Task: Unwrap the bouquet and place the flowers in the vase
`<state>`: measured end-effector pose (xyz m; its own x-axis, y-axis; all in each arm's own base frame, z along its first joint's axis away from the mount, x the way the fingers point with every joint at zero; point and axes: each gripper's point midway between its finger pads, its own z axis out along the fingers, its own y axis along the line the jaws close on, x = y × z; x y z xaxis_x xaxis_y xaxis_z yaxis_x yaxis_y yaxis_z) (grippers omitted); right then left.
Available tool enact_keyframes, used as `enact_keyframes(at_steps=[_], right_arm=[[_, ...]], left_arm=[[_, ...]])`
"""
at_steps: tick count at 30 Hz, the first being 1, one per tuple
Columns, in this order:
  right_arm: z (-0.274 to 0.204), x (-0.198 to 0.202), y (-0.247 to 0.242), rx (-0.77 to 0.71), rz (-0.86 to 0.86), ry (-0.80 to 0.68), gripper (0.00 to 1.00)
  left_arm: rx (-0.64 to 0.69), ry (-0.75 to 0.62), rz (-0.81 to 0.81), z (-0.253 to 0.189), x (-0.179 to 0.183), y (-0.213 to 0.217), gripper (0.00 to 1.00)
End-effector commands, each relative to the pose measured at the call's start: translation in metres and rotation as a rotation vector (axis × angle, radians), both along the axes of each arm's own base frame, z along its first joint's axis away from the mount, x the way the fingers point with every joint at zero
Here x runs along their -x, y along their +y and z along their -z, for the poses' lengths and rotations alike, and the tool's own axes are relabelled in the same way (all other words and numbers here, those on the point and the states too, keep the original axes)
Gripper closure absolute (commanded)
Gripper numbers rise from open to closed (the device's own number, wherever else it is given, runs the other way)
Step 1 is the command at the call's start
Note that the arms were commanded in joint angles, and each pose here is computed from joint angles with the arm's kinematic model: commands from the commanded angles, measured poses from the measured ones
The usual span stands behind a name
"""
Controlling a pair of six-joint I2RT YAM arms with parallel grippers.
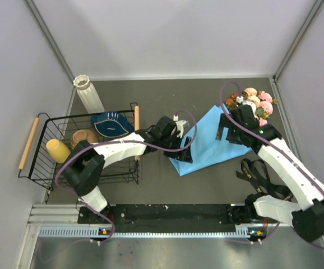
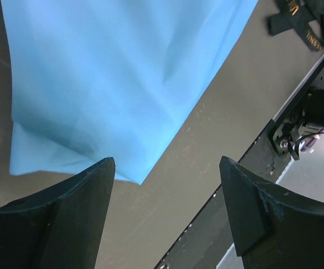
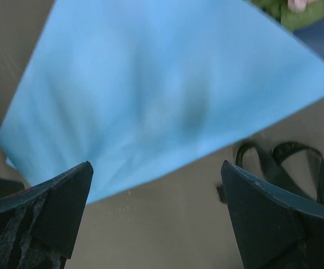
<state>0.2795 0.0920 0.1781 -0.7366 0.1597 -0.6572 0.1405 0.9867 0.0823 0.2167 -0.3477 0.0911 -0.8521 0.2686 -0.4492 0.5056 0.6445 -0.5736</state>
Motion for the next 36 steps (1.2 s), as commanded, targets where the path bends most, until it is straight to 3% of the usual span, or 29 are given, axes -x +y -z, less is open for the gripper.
enact_keyframes(at_steps=[1, 7, 9, 14, 16, 22, 31, 36], right_arm=[[0.035, 0.050, 0.006, -0.155, -0.001, 0.114, 0.01], [0.083, 0.090, 0.000, -0.215, 0.068, 0.221, 0.01], [0.082, 0.083, 0.009, -0.257, 0.041, 0.191, 0.01], [0.102, 0.070, 0.005, -0.377, 0.155, 0.194, 0.01], [0.102, 0.053, 0.020, -0.483, 0.114, 0.119, 0.01], [0.135, 0.047, 0.026, -0.584, 0.118, 0.032, 0.01], [0.103, -0.017, 0.013, -0.616, 0.115, -0.233, 0.01], [0.100, -0.061, 0.029, -0.665, 0.056, -0.222, 0.04]], left_arm=[[0.073, -0.156, 0.014, -0.039, -0.028, -0.022, 0.16], [0.006, -0.165, 0.005, -0.045, -0.061, -0.026, 0.07], [-0.008, -0.113, 0.005, -0.032, -0.069, -0.026, 0.04], [-0.031, -0.115, -0.010, -0.029, -0.096, -0.035, 0.05], [-0.035, -0.114, -0.021, -0.027, -0.104, -0.036, 0.05], [-0.037, -0.120, -0.036, -0.028, -0.120, -0.033, 0.06], [0.010, -0.107, -0.064, -0.028, -0.149, -0.020, 0.07], [0.103, -0.051, -0.043, -0.028, -0.171, -0.025, 0.27]])
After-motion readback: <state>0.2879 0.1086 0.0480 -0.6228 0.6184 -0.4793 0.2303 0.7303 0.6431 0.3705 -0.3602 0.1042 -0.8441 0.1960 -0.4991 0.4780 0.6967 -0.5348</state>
